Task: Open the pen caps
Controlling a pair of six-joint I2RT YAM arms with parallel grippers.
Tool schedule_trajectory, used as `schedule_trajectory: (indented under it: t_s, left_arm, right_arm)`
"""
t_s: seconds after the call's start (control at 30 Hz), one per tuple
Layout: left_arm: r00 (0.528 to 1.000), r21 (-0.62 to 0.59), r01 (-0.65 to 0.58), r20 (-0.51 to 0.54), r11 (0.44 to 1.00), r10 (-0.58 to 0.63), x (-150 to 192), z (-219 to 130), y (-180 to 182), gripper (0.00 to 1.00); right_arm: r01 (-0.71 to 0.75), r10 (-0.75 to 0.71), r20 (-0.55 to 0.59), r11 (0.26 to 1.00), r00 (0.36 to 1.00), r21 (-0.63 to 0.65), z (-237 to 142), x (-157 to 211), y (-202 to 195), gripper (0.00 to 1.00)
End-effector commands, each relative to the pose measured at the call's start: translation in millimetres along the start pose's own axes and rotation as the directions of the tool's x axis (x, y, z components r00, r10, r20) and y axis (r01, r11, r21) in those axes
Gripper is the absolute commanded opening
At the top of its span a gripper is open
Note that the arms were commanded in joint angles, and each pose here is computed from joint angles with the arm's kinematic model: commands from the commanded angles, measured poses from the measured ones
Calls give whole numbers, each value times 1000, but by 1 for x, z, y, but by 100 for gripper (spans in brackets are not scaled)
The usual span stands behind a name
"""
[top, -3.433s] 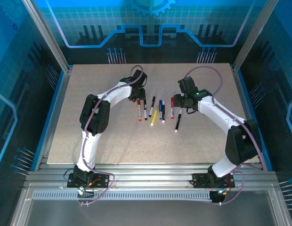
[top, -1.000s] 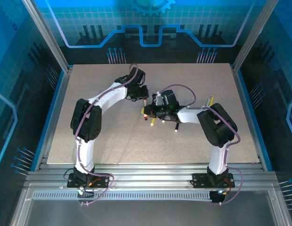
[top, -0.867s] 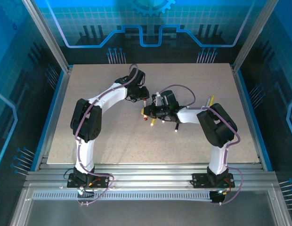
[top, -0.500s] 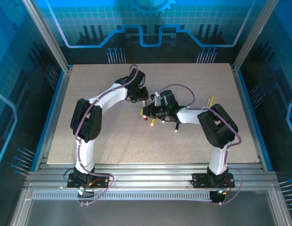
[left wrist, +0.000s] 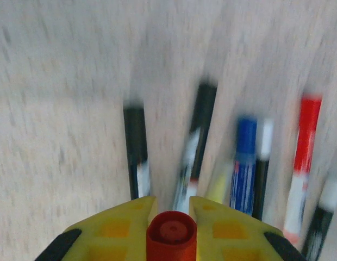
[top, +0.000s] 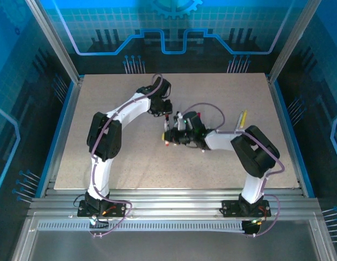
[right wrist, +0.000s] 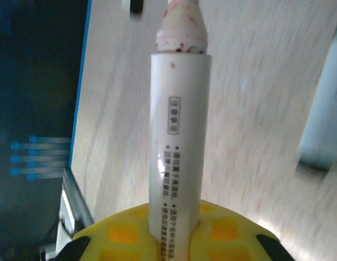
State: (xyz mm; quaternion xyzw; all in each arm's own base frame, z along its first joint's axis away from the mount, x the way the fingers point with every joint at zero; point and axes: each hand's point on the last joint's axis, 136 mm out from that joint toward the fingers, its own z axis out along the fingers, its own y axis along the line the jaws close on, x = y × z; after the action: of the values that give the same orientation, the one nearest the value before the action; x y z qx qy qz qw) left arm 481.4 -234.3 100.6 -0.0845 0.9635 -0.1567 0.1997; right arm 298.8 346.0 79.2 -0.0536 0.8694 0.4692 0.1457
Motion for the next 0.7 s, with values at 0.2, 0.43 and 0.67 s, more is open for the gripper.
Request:
schedule_trajectory:
  t_s: [0.2,0.43,0.67]
  left_arm:
    - [974,-42,87,213,995,-76,-96,-16,26,0]
    - [981,-103,114,169,988,-96,-81,-17,63,0]
    - [985,-224,108,158,969,-73,-59,-25,106,0]
  right_arm:
    - [68,-64,-149,997,987,22,-32,80,23,0]
    - [97,-95,-21,963,995,251,-65,20,-16,0]
    - [60,-101,49,844,994,533,-108,-46,-77,0]
